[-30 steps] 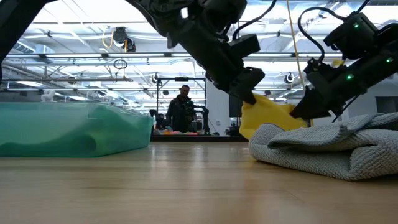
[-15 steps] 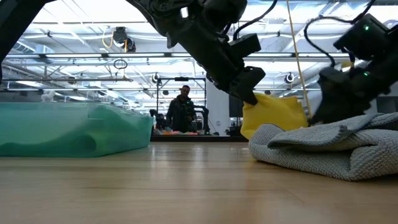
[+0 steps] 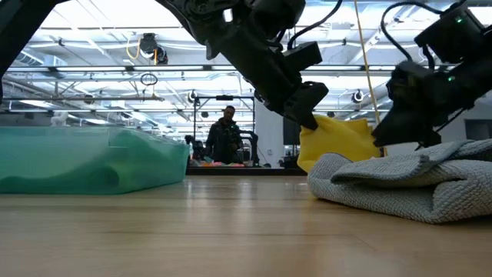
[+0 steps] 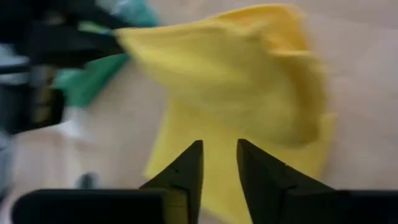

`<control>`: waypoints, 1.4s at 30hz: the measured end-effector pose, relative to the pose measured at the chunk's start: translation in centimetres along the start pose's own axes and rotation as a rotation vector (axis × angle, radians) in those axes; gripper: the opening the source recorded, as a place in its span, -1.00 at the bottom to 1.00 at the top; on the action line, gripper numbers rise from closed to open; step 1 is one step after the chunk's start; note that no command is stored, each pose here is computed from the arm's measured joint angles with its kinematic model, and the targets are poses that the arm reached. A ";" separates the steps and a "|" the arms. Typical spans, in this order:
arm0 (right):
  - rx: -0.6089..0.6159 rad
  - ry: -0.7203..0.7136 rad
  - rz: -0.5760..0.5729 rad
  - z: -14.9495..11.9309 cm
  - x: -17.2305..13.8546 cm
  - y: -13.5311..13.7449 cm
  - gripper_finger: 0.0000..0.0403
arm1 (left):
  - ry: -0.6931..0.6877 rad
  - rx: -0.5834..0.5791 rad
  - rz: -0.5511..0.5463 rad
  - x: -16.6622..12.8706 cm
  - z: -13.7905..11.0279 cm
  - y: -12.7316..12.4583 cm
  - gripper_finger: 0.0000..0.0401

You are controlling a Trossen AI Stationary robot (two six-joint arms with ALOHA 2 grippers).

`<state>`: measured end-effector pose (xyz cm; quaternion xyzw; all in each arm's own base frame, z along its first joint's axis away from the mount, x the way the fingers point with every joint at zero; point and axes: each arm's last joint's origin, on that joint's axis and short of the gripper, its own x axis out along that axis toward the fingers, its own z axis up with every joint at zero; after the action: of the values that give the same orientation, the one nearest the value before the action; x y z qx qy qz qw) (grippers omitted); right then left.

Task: Fold microfiber towels
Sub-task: Fold the yellow microfiber cloth

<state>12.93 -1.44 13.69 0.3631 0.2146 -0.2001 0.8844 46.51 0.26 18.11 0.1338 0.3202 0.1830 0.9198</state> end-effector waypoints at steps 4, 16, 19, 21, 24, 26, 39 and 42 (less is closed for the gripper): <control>-0.072 -0.032 -0.075 -0.1 0.6 -0.2 -0.76 | -0.002 -0.002 0.001 0.0 0.0 0.0 -0.95; -0.225 0.045 -0.086 -0.7 3.7 -0.4 -0.99 | 0.002 -0.009 0.016 0.1 0.0 0.3 -0.98; -0.234 0.041 -0.124 -0.8 4.5 -0.8 -0.99 | 0.000 -0.005 0.016 0.1 0.0 0.3 -0.95; -0.228 0.025 -0.173 -0.9 5.0 -1.3 -1.00 | -0.006 -0.008 0.017 0.1 0.1 0.3 -0.95; -0.219 0.014 -0.222 -0.9 5.7 -1.9 -1.00 | -0.035 -0.018 0.008 0.0 0.4 0.1 -0.98; -0.209 0.006 -0.232 -0.9 6.2 -2.2 -1.00 | -0.073 -0.032 -0.007 -0.2 0.8 -0.1 -0.96; -0.194 0.016 -0.245 -0.6 5.5 -2.3 -1.00 | -0.071 0.002 -0.077 -0.8 0.7 -1.8 -0.96; -0.200 0.009 -0.240 -0.3 4.4 -2.0 -1.00 | -0.057 0.007 -0.084 -0.3 0.2 -2.3 -0.98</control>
<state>15.50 -3.46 10.08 0.2458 0.2794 -0.2805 0.8848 47.00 -1.92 17.57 0.1287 0.2999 0.1390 0.9350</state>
